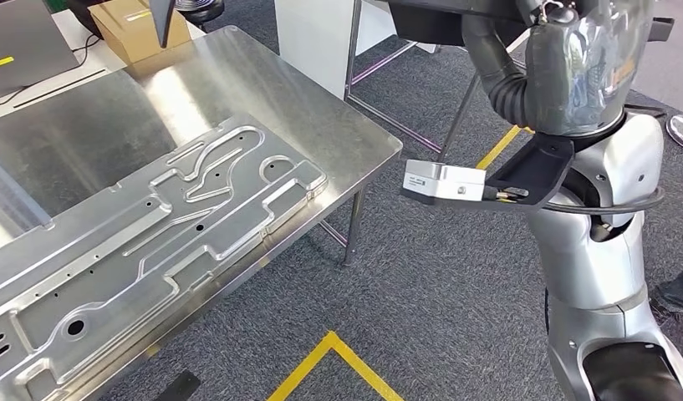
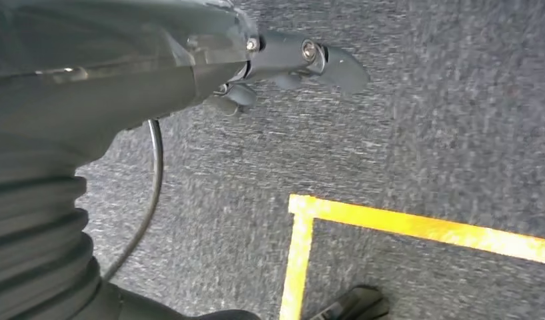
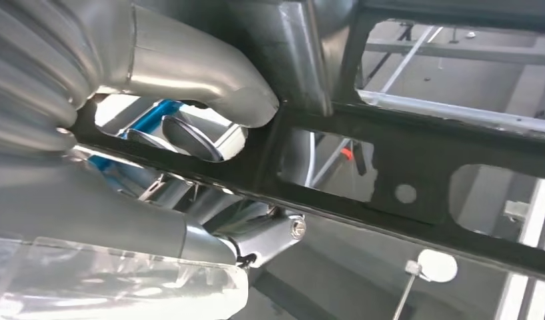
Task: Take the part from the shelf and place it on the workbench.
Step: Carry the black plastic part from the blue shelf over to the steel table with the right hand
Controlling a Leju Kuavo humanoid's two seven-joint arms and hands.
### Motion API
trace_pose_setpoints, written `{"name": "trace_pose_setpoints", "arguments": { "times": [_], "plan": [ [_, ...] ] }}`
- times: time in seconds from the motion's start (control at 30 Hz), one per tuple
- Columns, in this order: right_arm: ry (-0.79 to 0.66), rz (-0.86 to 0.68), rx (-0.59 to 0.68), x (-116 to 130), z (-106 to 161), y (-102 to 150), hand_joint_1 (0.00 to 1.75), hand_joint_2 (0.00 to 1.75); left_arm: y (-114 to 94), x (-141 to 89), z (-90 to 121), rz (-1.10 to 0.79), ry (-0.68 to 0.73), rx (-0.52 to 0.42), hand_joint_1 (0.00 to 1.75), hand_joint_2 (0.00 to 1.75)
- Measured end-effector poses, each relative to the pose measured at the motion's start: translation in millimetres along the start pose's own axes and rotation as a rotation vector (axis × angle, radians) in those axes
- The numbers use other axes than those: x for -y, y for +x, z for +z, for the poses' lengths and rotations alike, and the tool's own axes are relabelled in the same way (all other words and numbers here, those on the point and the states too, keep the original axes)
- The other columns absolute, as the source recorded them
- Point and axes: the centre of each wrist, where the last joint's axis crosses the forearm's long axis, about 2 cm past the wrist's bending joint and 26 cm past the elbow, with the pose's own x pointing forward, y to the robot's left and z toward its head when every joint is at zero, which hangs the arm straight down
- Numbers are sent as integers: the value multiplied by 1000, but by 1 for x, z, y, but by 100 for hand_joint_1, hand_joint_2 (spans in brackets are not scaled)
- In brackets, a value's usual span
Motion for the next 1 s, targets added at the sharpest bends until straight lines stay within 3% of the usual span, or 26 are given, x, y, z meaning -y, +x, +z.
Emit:
{"name": "trace_pose_setpoints", "arguments": {
  "times": [1.0],
  "plan": [
    [13,17,-15,-2,1,3,175,175,-2,-1,1,7,7,10,0,175]
  ]
}}
